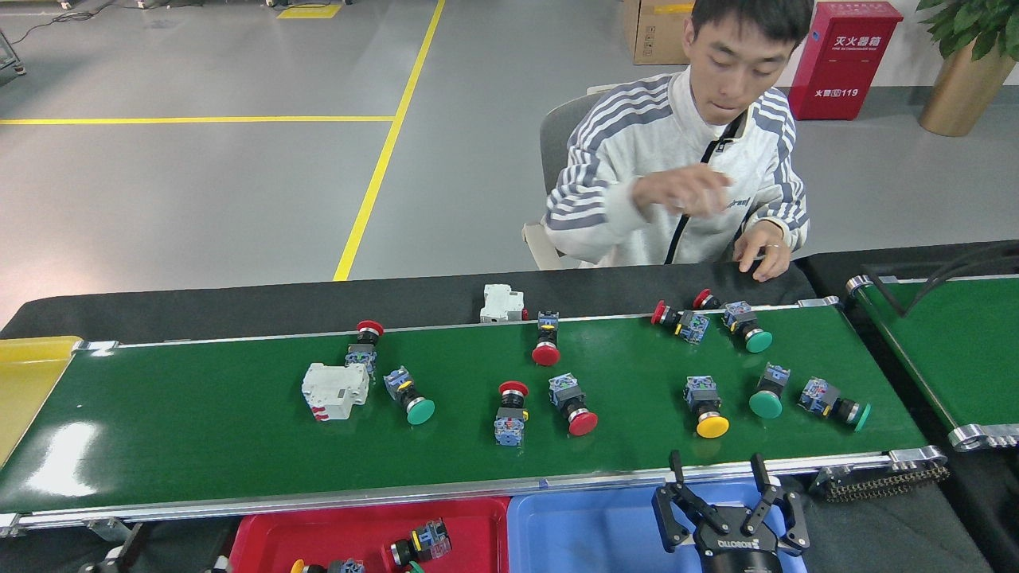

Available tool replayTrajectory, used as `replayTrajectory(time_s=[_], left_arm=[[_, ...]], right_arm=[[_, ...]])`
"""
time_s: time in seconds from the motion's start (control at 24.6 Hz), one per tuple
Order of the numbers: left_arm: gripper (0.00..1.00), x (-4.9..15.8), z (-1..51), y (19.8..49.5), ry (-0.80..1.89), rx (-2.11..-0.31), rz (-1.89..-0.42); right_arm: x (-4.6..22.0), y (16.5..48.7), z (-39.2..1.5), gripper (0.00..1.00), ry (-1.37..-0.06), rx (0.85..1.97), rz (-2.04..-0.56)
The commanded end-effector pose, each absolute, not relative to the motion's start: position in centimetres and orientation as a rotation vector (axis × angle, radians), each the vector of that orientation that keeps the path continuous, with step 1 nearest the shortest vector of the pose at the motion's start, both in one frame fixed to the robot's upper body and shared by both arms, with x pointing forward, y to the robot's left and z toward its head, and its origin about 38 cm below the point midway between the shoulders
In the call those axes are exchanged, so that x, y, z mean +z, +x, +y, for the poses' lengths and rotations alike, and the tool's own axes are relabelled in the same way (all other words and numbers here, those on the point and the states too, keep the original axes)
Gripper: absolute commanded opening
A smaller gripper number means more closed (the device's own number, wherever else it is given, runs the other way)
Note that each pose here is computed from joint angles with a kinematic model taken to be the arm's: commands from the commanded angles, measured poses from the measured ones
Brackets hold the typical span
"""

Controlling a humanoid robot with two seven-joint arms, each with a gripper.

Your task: Pick switch part from conveyor to tray

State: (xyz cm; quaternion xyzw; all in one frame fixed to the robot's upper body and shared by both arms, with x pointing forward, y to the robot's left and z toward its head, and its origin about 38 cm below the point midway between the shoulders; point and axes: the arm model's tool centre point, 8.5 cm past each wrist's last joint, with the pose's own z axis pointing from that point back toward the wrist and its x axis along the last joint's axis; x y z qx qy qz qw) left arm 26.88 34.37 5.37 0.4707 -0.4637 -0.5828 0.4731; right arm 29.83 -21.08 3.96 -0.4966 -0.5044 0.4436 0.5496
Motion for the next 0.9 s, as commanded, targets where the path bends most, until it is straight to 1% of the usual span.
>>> replayTrajectory(time_s=[0.0,0.08,0.16,0.2,0.29,0.37,0.49,0.61,0.69,0.77,0.86], left_arm=[[1.00,5.3,34.3,29.5,1.136,-1.447,-1.068],[1.00,5.0,33.7,32.3,1.111,-1.453,-1.065],[1.00,5.1,33.5,34.7,1.103,-1.450,-1.079],[1.00,5.0,33.2,35.5,1.093,-1.451,-1.084],[1.00,5.5,32.5,37.5,1.094,-1.461,-1.103],[1.00,5.4,32.6,38.5,1.101,-1.465,-1.075],[1.00,4.7,32.6,39.1,1.081,-1.467,-1.058],[0.98,4.3,32.7,39.8,1.066,-1.453,-1.048],[0.92,4.2,33.1,40.8,1.078,-1.414,-1.026],[0.78,4.3,34.1,41.8,1.094,-1.379,-0.989],[0.60,4.2,35.2,42.5,1.103,-1.368,-0.969]], right_arm=[[4.4,30.0,-21.3,1.00,-1.182,1.034,-1.226],[4.5,30.2,-21.3,1.00,-1.182,1.034,-1.226],[4.1,30.5,-21.1,1.00,-1.178,1.055,-1.217],[3.8,30.7,-20.7,1.00,-1.170,1.068,-1.215],[3.9,31.6,-19.0,0.99,-1.147,1.113,-1.237],[3.4,32.4,-17.4,0.99,-1.112,1.162,-1.235],[3.7,33.5,-14.8,0.99,-1.073,1.176,-1.257],[3.7,34.7,-12.4,0.99,-1.052,1.206,-1.238],[3.7,35.3,-11.1,0.99,-1.041,1.220,-1.226],[3.9,35.7,-10.3,0.99,-1.029,1.224,-1.217],[4.0,36.2,-9.7,0.99,-1.004,1.235,-1.198]])
